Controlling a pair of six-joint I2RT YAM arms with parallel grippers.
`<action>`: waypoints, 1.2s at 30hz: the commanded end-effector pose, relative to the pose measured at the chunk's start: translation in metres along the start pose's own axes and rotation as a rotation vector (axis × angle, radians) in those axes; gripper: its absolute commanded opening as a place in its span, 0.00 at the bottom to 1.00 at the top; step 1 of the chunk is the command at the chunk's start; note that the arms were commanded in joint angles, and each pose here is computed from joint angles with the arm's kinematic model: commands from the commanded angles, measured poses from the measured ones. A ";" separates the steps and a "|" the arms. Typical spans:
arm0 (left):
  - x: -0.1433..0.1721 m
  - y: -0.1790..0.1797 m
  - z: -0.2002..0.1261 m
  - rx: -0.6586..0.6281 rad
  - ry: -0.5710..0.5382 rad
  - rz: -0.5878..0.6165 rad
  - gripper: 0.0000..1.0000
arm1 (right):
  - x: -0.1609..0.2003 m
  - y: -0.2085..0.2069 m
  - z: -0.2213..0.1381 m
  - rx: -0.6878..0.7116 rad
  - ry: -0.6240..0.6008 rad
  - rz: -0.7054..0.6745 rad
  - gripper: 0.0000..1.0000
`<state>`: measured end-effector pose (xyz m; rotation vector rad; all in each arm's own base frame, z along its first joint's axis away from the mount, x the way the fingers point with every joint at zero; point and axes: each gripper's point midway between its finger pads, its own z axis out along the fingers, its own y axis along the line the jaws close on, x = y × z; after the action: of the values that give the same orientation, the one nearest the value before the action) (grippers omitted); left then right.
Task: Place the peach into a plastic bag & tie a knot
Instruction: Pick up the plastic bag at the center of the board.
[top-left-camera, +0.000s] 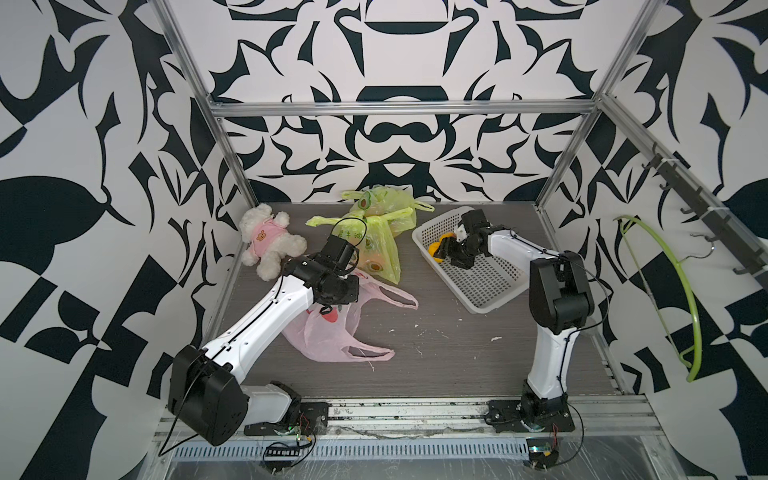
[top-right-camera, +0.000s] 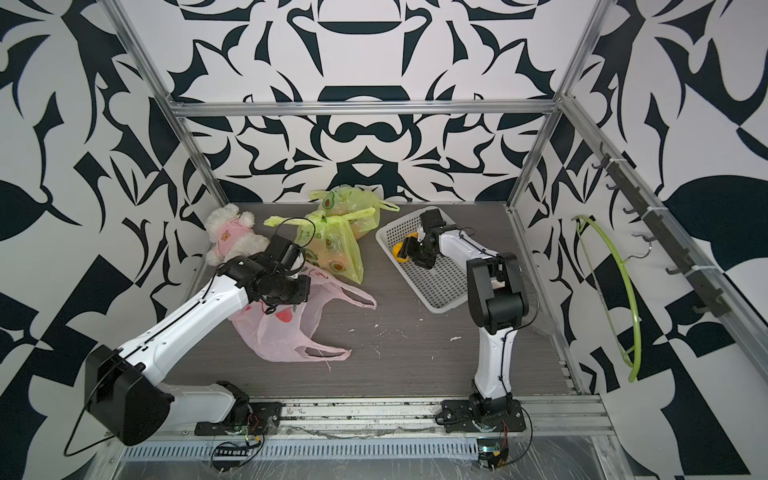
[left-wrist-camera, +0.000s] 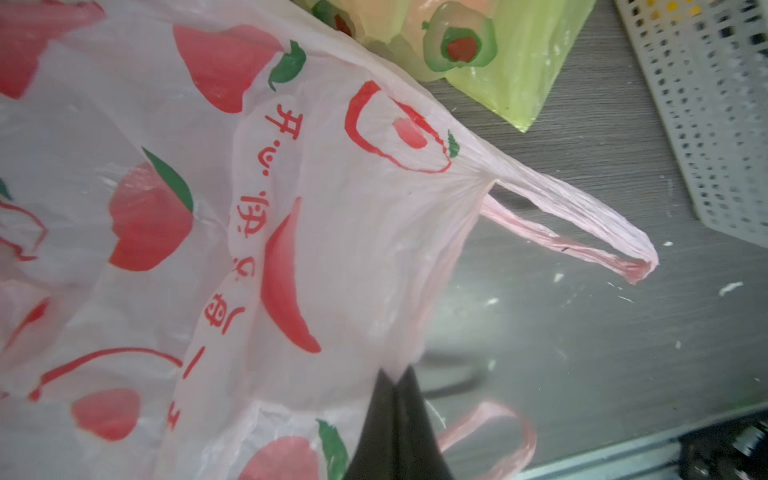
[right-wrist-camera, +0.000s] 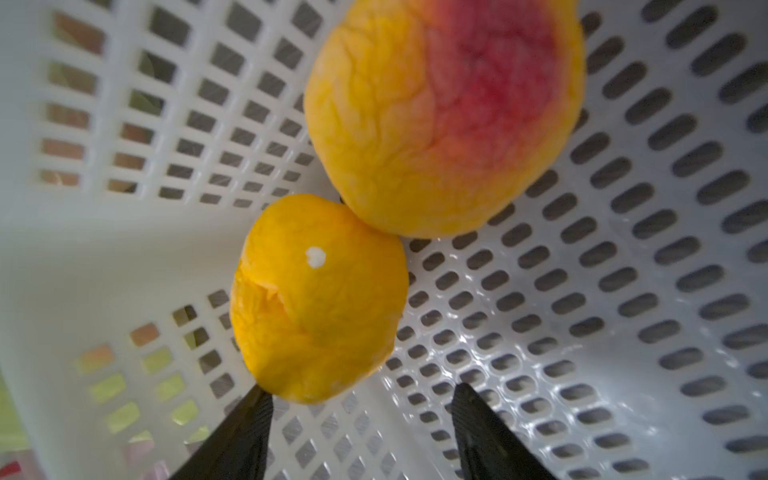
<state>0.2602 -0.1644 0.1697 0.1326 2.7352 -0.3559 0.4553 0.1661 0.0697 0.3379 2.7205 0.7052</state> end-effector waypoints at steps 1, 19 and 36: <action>-0.006 -0.020 -0.034 0.113 -0.052 -0.003 0.00 | -0.023 0.017 -0.008 -0.043 -0.075 0.020 0.73; -0.014 -0.042 -0.052 0.255 -0.116 -0.042 0.00 | -0.049 0.037 -0.006 -0.106 -0.127 0.028 0.35; -0.050 -0.056 -0.052 0.306 -0.179 -0.058 0.00 | -0.031 0.039 -0.124 -0.014 -0.252 -0.169 0.29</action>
<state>0.2741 -0.2021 0.2300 0.0928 2.5481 -0.7237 0.4424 0.1490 0.2136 0.1898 2.4144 0.6740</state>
